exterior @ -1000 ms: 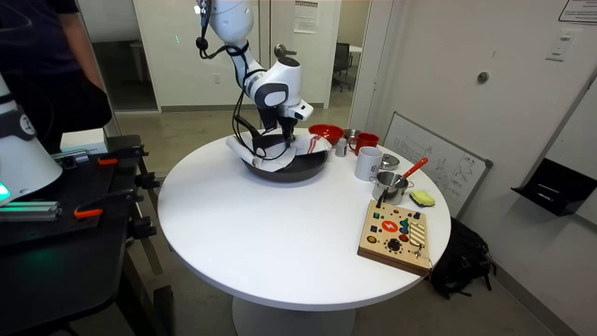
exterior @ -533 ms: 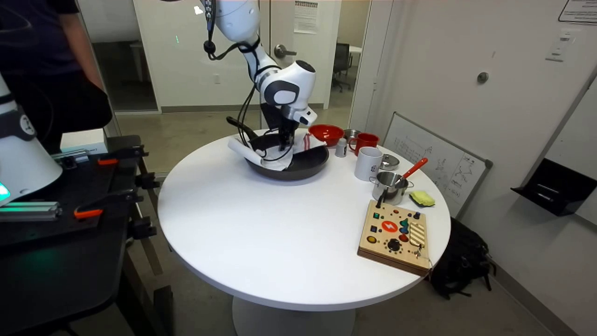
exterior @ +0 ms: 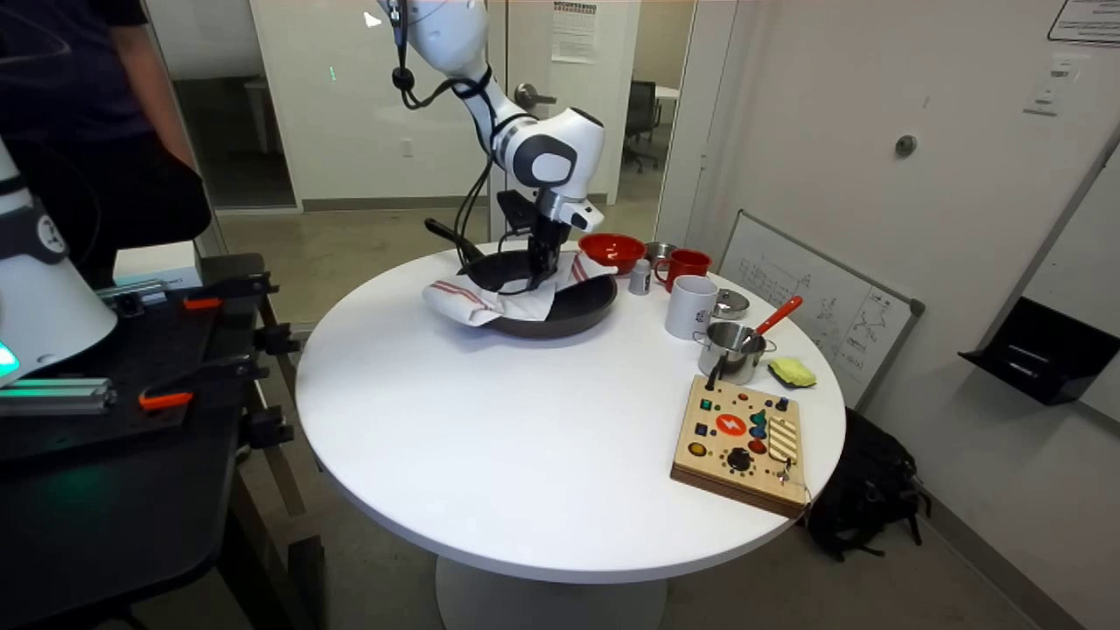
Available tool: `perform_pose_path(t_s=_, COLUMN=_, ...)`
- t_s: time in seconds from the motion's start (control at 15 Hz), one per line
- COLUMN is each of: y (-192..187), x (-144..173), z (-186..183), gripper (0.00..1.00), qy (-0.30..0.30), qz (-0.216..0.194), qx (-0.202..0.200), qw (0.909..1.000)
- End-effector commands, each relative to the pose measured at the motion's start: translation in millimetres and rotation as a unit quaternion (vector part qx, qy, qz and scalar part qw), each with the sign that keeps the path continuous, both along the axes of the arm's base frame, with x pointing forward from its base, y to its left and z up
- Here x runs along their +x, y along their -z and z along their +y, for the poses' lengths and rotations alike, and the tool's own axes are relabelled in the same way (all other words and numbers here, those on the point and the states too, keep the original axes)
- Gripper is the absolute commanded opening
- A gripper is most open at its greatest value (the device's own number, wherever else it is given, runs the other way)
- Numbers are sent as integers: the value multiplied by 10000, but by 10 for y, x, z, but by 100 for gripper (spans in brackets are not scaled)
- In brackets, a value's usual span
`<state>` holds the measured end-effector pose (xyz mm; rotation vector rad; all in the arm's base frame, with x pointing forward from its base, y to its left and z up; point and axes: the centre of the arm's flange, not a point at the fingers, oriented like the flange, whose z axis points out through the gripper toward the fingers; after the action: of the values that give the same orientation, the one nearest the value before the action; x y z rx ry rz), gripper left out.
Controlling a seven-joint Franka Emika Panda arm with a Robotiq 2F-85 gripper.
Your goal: Pick up the kitchen towel and wipe the pan
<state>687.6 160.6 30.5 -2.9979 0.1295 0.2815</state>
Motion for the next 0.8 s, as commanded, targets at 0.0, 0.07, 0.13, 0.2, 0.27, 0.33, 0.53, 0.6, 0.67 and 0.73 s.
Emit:
perform_pose_path(t_s=0.0, y=199, x=75, z=-89, gripper=5, qy=130, qz=262, qx=-266, qw=9992)
perform_pose_path(t_s=0.07, y=223, x=72, z=-111, gripper=5, qy=116, qz=186, qx=-337, qw=9992)
perform_pose_path(t_s=0.13, y=253, x=73, z=-148, gripper=4, qy=186, qz=125, qx=-400, qw=9989)
perform_pose_path(t_s=0.2, y=269, x=75, z=-181, gripper=5, qy=230, qz=89, qx=-406, qw=9989)
perform_pose_path(t_s=0.27, y=277, x=75, z=-223, gripper=5, qy=326, qz=72, qx=-529, qw=9980)
perform_pose_path(t_s=0.33, y=292, x=75, z=-269, gripper=6, qy=433, qz=65, qx=-721, qw=9964)
perform_pose_path(t_s=0.53, y=277, x=80, z=-388, gripper=5, qy=674, qz=-83, qx=-976, qw=9929)
perform_pose_path(t_s=0.6, y=279, x=85, z=-401, gripper=5, qy=669, qz=-172, qx=-974, qw=9928)
perform_pose_path(t_s=0.67, y=282, x=92, z=-411, gripper=5, qy=672, qz=-192, qx=-958, qw=9929)
perform_pose_path(t_s=0.73, y=281, x=95, z=-423, gripper=5, qy=647, qz=-242, qx=-937, qw=9932)
